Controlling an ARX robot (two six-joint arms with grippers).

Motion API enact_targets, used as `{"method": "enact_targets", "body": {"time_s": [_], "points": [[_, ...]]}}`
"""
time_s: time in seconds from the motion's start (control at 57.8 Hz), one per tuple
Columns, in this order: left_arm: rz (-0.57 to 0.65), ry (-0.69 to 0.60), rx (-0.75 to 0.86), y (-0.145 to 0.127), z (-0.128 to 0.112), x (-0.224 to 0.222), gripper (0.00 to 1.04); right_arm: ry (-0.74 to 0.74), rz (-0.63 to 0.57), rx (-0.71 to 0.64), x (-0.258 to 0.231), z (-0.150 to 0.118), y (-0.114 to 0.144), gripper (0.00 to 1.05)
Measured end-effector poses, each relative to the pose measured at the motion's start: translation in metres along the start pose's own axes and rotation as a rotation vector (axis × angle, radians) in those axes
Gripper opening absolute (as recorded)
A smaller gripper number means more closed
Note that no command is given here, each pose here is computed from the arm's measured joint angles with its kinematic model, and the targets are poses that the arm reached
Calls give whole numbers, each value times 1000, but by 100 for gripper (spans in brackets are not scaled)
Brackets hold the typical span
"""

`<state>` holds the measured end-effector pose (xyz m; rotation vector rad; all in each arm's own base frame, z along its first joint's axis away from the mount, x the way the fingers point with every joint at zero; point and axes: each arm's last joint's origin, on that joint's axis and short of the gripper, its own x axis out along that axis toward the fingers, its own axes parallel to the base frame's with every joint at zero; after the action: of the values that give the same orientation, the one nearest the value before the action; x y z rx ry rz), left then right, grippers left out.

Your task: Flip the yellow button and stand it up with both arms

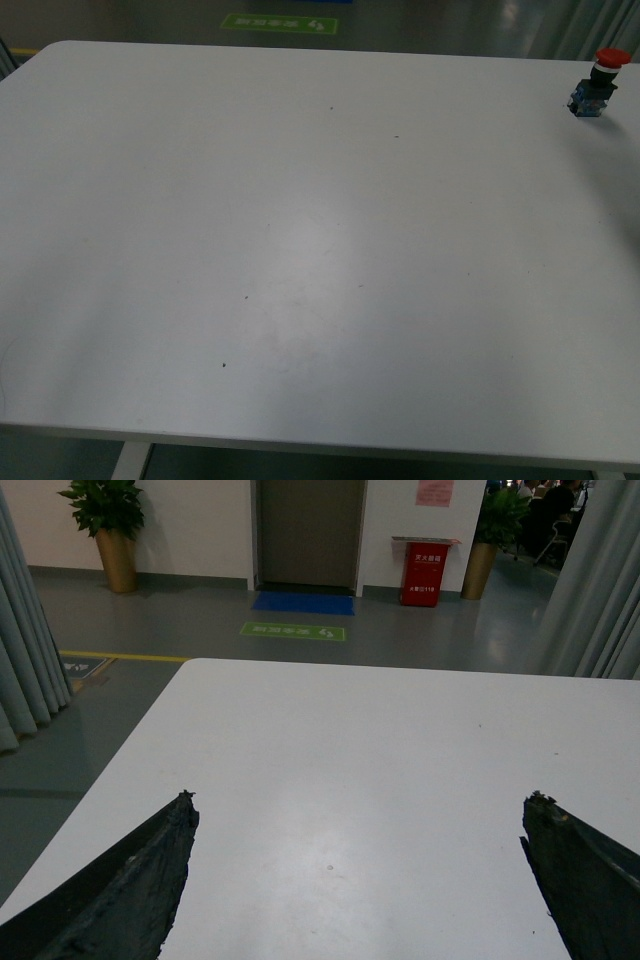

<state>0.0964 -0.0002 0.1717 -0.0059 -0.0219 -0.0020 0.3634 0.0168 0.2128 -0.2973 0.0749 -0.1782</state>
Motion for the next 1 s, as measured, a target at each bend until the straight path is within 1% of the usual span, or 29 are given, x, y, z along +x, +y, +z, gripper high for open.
{"method": "enact_targets", "body": {"time_s": [0.121,0.311,0.398,0.536,0.657,1.003], "points": [[0,0,0,0,0,0,98,30,10,-152,8,-13,6,32],[0,0,0,0,0,0,98,85,-6,-264,24,-22,9,32],[0,0,0,0,0,0,98,121,-2,-280,30,-28,11,32],[0,0,0,0,0,0,98,173,-3,-323,40,-48,15,32],[0,0,0,0,0,0,98,210,3,-331,48,-60,16,32],[0,0,0,0,0,0,98,277,1,-291,76,-82,22,32]]}}
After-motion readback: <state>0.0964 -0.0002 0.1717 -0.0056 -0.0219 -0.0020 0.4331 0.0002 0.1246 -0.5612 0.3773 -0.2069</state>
